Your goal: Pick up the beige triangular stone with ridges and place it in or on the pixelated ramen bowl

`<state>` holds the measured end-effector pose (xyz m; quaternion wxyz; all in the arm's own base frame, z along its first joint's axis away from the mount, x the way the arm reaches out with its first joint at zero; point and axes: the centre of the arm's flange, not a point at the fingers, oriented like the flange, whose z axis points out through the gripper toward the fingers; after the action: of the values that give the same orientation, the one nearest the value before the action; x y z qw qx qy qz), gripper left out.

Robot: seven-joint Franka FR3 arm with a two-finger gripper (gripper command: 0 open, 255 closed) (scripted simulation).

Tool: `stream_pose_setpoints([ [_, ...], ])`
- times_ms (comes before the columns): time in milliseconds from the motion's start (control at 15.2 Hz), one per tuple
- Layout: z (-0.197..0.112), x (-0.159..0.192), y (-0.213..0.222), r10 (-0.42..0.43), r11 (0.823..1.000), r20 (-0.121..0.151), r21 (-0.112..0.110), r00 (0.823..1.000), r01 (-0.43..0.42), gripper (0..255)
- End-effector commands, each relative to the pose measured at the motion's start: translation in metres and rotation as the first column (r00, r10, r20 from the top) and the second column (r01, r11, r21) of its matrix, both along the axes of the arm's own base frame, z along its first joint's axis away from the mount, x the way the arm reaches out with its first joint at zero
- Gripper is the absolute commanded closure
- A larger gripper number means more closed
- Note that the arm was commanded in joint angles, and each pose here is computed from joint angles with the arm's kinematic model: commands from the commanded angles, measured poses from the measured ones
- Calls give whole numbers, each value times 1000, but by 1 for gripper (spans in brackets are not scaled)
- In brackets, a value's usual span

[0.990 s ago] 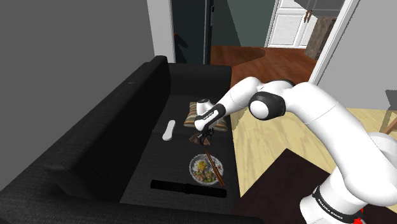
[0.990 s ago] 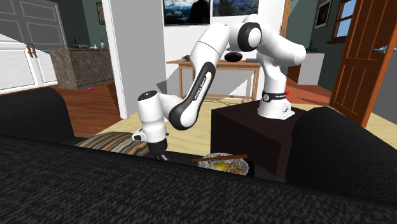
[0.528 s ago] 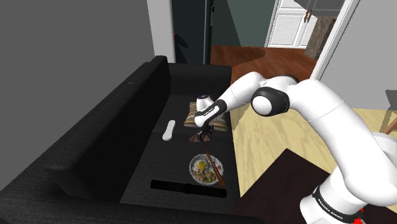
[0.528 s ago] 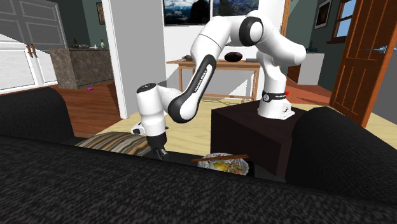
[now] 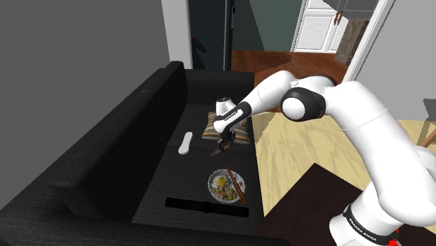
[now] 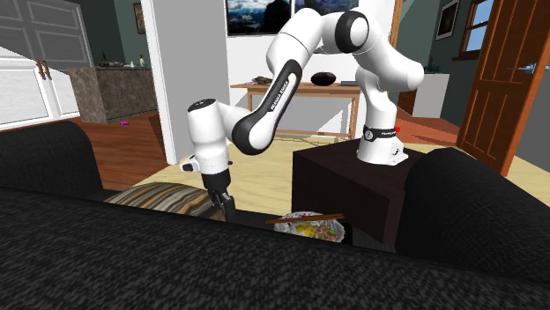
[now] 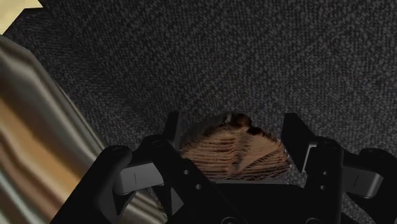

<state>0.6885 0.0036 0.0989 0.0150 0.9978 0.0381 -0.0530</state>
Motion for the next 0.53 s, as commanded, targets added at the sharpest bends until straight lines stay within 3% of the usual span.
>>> stream_pose_setpoints([
  [0, 10, 0, 0, 0, 1000, 0, 0, 1000, 0, 255],
  [462, 47, 0, 0, 0, 1000, 0, 0, 1000, 0, 255],
])
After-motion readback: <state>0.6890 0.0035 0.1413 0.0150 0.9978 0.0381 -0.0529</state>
